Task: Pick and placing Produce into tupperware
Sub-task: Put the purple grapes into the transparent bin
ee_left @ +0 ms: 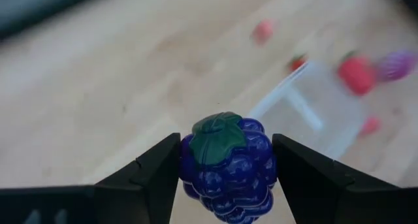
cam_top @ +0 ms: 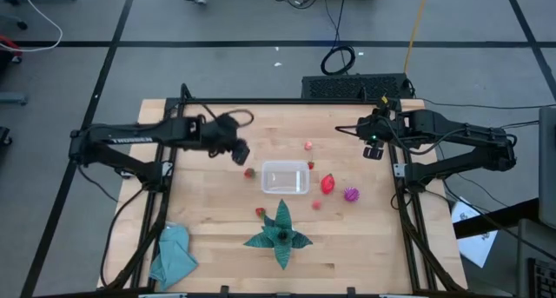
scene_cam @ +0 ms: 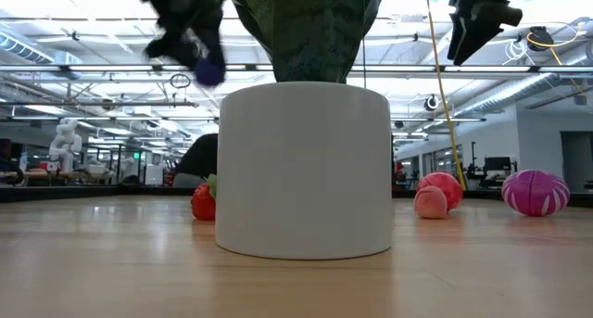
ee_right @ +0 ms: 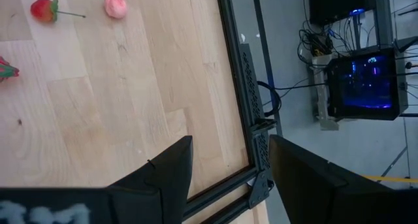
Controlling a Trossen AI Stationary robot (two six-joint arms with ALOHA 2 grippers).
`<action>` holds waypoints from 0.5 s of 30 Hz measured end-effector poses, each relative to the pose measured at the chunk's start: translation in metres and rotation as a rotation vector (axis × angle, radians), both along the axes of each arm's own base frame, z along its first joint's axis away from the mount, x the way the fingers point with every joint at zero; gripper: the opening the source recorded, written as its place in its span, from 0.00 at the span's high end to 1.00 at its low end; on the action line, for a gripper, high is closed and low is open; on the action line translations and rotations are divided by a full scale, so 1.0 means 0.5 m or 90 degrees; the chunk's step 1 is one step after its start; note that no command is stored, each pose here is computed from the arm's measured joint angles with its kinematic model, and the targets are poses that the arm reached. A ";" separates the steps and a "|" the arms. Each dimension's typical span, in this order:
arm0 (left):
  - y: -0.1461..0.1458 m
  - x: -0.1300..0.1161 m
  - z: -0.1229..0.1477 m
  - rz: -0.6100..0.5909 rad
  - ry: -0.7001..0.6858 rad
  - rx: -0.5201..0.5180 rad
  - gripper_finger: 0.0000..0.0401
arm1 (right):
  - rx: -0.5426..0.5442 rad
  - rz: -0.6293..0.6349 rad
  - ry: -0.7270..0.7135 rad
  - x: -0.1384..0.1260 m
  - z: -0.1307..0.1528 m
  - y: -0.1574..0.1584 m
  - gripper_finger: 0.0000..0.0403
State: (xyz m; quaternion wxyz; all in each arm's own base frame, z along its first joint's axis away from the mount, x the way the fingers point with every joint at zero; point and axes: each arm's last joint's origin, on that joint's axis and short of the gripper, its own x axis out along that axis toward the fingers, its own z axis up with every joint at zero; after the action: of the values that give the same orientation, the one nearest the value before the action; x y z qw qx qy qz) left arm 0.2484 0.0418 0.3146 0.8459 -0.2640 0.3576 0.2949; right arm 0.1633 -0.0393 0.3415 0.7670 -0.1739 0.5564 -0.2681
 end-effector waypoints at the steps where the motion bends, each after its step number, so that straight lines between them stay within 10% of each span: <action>1: 0.002 0.005 0.024 -0.016 -0.018 0.017 0.43 | 0.000 0.000 -0.001 0.000 0.000 0.000 0.52; 8: 0.007 0.066 0.128 -0.128 -0.057 0.127 0.43 | -0.005 0.009 -0.009 0.004 0.002 -0.001 0.52; 15: 0.008 0.162 0.114 -0.207 0.021 0.121 0.43 | -0.007 0.011 -0.016 0.006 0.003 -0.001 0.52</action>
State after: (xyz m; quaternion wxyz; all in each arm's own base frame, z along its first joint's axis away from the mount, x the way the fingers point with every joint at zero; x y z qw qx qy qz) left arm 0.3294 0.0458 0.3717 0.8976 -0.1167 0.3797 0.1910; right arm 0.1666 -0.0398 0.3429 0.7751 -0.1798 0.5438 -0.2667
